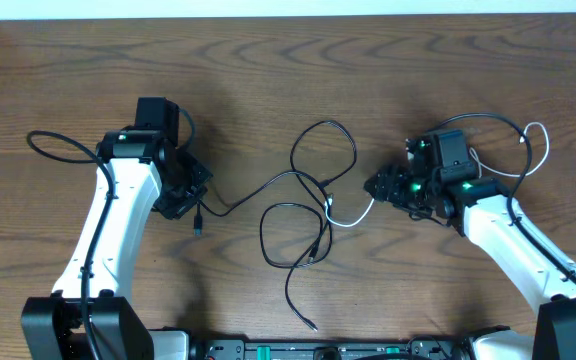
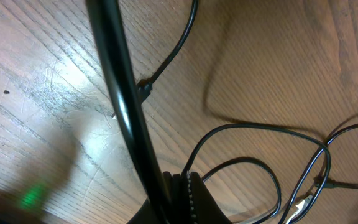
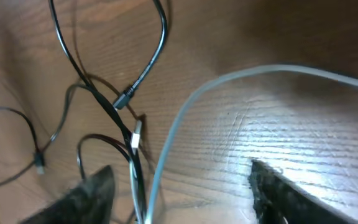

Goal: Untangle cables
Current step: 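Pull the white cable out to the right edge and release it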

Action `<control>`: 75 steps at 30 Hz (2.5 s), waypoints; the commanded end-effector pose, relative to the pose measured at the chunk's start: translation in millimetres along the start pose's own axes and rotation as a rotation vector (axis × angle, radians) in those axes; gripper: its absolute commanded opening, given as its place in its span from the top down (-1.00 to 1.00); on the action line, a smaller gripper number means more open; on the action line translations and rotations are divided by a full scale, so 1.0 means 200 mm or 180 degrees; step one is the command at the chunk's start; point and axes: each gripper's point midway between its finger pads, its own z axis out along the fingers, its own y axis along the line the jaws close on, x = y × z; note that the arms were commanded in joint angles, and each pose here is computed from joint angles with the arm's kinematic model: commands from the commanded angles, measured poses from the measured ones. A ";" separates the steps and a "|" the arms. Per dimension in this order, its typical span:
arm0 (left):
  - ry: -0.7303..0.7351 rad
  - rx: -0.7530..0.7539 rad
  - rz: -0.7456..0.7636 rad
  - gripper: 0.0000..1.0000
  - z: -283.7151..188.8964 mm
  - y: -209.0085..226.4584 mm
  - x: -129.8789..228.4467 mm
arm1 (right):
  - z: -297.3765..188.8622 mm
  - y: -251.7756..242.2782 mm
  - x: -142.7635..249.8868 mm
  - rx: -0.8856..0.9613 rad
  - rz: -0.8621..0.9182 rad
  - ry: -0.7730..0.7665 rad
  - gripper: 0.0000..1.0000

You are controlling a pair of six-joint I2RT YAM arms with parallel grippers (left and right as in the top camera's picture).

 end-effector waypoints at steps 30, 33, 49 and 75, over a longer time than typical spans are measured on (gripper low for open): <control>0.0015 -0.0007 0.0026 0.85 -0.02 0.00 0.00 | -0.14 0.34 -0.32 -0.0671 -0.0678 -0.0740 0.98; 0.0018 -0.0009 0.0026 0.85 -0.02 0.00 0.01 | -0.39 0.29 -0.59 -0.0683 -0.0505 -0.1258 0.98; 0.0016 -0.0007 0.0026 0.85 -0.02 0.00 0.00 | -1.18 -1.13 -0.78 0.1442 0.1552 -0.2454 0.98; 0.0153 0.0357 0.0409 0.85 -0.02 -0.11 0.04 | -1.15 -1.11 -0.73 0.0805 0.1680 -0.2230 -0.33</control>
